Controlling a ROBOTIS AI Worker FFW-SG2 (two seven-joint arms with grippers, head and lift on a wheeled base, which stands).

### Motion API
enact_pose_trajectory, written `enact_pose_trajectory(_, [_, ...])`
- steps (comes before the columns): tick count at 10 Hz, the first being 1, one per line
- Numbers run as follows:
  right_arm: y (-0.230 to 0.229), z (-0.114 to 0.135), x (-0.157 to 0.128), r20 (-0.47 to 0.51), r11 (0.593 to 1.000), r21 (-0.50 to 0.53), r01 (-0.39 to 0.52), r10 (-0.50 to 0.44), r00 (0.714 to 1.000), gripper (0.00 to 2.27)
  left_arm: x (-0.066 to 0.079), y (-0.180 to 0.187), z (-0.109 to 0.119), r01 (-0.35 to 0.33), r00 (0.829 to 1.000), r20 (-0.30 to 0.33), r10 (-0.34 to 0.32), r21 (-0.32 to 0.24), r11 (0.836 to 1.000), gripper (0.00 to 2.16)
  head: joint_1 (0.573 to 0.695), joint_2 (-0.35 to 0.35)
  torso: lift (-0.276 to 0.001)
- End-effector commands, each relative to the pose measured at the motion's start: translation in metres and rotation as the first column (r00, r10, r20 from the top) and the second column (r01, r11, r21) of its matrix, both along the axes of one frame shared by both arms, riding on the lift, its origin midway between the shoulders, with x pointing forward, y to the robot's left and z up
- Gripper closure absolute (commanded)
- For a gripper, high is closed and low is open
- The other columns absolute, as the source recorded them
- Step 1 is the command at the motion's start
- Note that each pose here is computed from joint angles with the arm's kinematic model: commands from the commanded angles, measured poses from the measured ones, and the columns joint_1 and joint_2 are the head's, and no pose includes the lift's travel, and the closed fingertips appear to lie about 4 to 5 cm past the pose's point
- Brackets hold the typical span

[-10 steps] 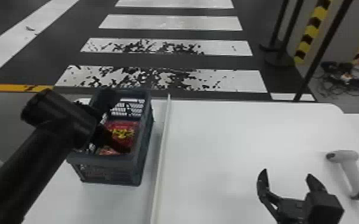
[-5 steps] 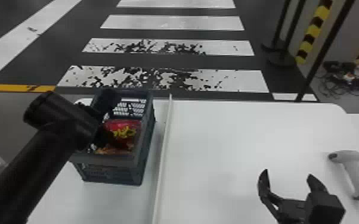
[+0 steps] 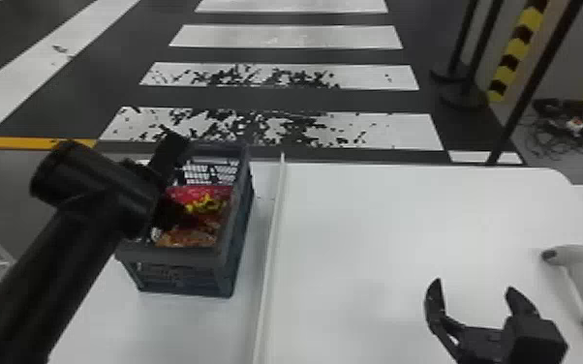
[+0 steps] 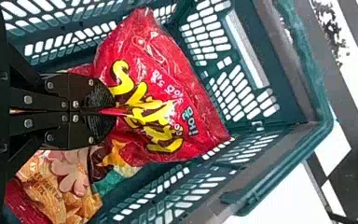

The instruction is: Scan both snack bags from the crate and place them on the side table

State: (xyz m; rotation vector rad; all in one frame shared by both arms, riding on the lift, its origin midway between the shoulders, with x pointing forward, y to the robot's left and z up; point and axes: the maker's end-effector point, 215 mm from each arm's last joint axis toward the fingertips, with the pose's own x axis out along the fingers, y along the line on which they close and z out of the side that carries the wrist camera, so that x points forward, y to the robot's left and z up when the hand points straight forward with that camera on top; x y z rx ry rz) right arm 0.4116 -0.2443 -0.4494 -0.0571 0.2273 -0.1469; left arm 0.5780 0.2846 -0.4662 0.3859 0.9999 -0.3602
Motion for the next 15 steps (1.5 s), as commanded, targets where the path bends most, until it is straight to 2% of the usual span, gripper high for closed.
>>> enact_pose_trajectory(1, [0.000,0.000,0.000,0.000,1.000,0.001,0.000,0.000,1.000,0.03,-0.001,-0.002,0.009,-0.008,1.000,0.005,0.008,-0.014,1.000,2.00,0.695,0.046,-0.095])
enact_pose_trajectory(9, [-0.001,-0.006,-0.004,-0.016,1.000,-0.003,0.002,-0.002,1.000,0.03,-0.003,0.009,0.068,-0.065,0.993,0.090,0.073,-0.095,0.993,2.00,0.695,0.053,-0.095])
enact_pose_trajectory(11, [-0.002,-0.006,-0.004,-0.016,1.000,-0.005,0.003,-0.003,1.000,0.03,-0.004,0.012,0.073,-0.073,0.991,0.102,0.085,-0.116,0.991,2.00,0.695,0.054,-0.095])
enact_pose_trajectory(13, [-0.002,-0.007,-0.004,-0.022,1.000,-0.008,0.004,-0.004,1.000,0.03,-0.004,0.012,0.083,-0.084,0.988,0.111,0.106,-0.186,0.979,2.00,0.695,0.056,-0.095])
enact_pose_trajectory(15, [-0.002,-0.009,-0.004,-0.027,1.000,-0.009,0.005,-0.005,1.000,0.03,-0.005,0.020,0.094,-0.102,0.982,0.132,0.135,-0.230,0.968,2.00,0.695,0.057,-0.095])
